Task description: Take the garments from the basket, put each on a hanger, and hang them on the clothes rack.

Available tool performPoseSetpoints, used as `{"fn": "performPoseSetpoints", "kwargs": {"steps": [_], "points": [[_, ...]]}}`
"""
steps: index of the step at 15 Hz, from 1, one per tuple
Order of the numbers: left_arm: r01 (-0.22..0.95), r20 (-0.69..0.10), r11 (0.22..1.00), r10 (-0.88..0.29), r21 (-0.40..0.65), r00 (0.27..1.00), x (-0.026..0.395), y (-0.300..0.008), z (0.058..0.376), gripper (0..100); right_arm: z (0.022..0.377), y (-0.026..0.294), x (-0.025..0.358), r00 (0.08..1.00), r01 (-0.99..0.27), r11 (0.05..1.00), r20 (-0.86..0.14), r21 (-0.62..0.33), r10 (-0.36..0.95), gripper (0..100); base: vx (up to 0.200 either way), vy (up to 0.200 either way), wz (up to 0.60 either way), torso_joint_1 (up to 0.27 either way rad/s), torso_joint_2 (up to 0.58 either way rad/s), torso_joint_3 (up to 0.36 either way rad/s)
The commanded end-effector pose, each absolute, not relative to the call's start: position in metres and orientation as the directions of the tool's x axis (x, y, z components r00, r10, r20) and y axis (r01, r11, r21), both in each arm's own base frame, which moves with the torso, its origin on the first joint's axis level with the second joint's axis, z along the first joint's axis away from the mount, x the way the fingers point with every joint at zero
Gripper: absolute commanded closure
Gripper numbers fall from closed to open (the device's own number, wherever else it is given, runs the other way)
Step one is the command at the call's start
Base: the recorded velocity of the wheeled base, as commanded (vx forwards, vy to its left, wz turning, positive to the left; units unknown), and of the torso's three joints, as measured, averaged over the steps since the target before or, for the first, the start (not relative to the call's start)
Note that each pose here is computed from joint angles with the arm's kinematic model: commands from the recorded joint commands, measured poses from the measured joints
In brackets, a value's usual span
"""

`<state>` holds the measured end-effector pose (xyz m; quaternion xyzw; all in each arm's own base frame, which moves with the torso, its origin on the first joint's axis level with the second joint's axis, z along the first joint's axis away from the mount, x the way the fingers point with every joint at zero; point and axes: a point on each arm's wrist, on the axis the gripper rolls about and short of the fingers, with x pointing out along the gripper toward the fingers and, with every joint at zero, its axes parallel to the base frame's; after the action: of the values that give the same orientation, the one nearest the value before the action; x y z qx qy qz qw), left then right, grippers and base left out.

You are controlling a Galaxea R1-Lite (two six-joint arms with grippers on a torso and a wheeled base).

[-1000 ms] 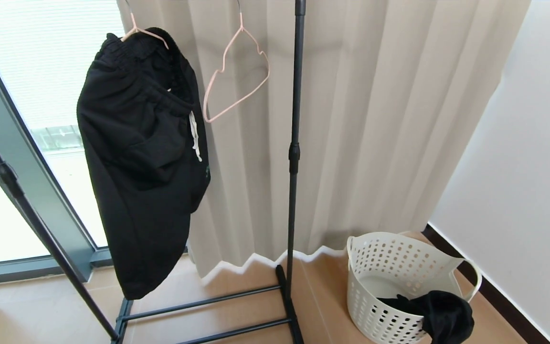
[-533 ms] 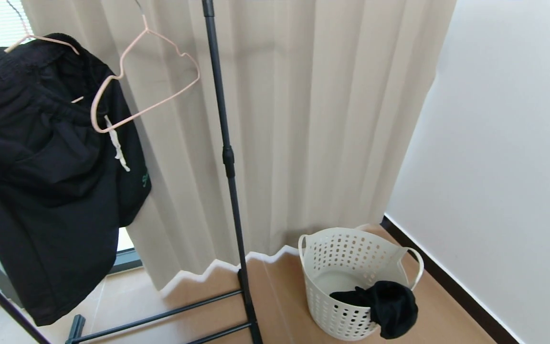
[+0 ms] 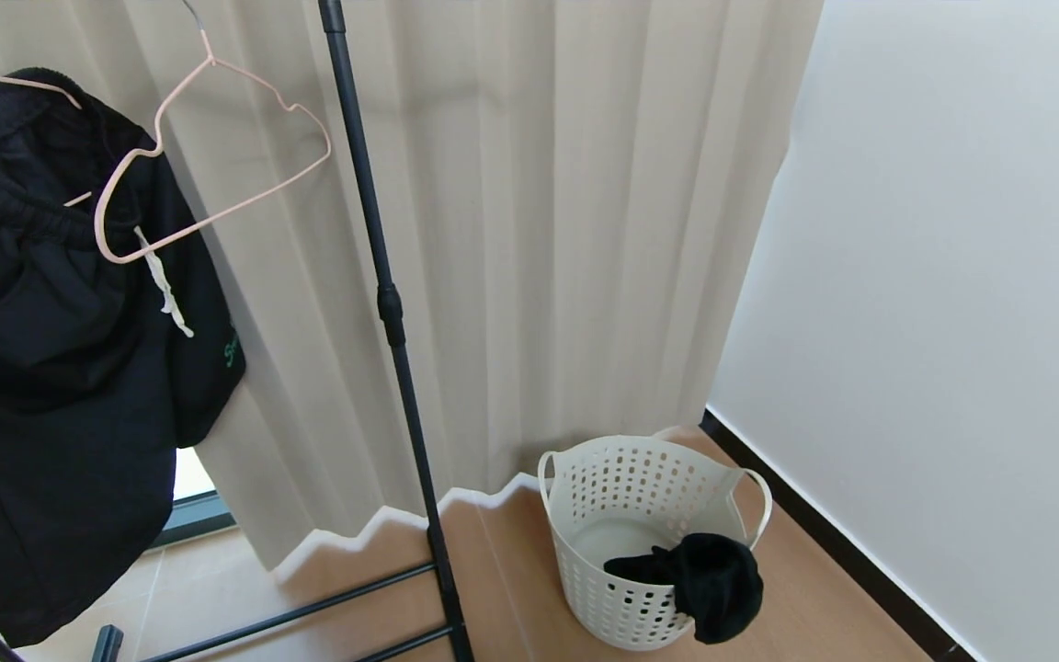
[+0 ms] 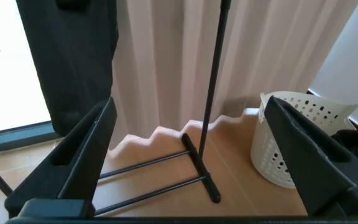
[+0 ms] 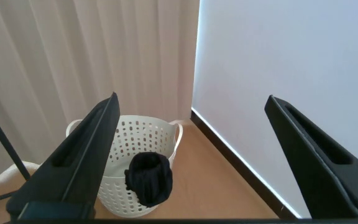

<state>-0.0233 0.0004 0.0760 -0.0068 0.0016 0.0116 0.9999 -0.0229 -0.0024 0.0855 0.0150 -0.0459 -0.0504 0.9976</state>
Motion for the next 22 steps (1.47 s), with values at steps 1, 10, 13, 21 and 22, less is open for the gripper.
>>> {"fn": "performPoseSetpoints", "kwargs": {"steps": [1,10,13,21,22], "points": [[-0.025,-0.005,1.000,0.025,-0.014,1.000,-0.0233,0.0004,0.0761,0,0.0855,-0.0024,-0.0227,0.991,0.098,0.995,0.088,0.034,-0.101,0,0.000,0.000,0.00,0.000,0.00,0.000],[-0.023,-0.003,1.000,0.023,-0.014,1.000,-0.0234,0.0004,0.0765,0,0.0855,-0.0024,-0.0227,0.991,0.098,0.995,0.088,0.034,-0.101,0,0.000,0.000,0.00,-0.036,0.26,0.214],[-0.023,-0.003,1.000,0.023,-0.014,1.000,-0.0234,0.0004,0.0765,0,0.0855,-0.0024,-0.0227,0.991,0.098,0.995,0.088,0.035,-0.101,0,0.000,0.000,0.00,-0.015,0.10,-0.041],[-0.023,-0.003,1.000,0.023,-0.014,1.000,-0.0234,0.0004,0.0765,0,0.0857,-0.0024,-0.0228,0.991,0.098,0.995,0.090,0.035,-0.101,0,0.000,0.000,0.00,-0.001,0.01,-0.188],[-0.023,-0.003,1.000,0.023,-0.014,1.000,-0.0234,0.0004,0.0765,0,0.0857,-0.0024,-0.0228,0.991,0.098,0.995,0.090,0.035,-0.101,0,0.000,0.000,0.00,0.002,0.00,-0.207]]}}
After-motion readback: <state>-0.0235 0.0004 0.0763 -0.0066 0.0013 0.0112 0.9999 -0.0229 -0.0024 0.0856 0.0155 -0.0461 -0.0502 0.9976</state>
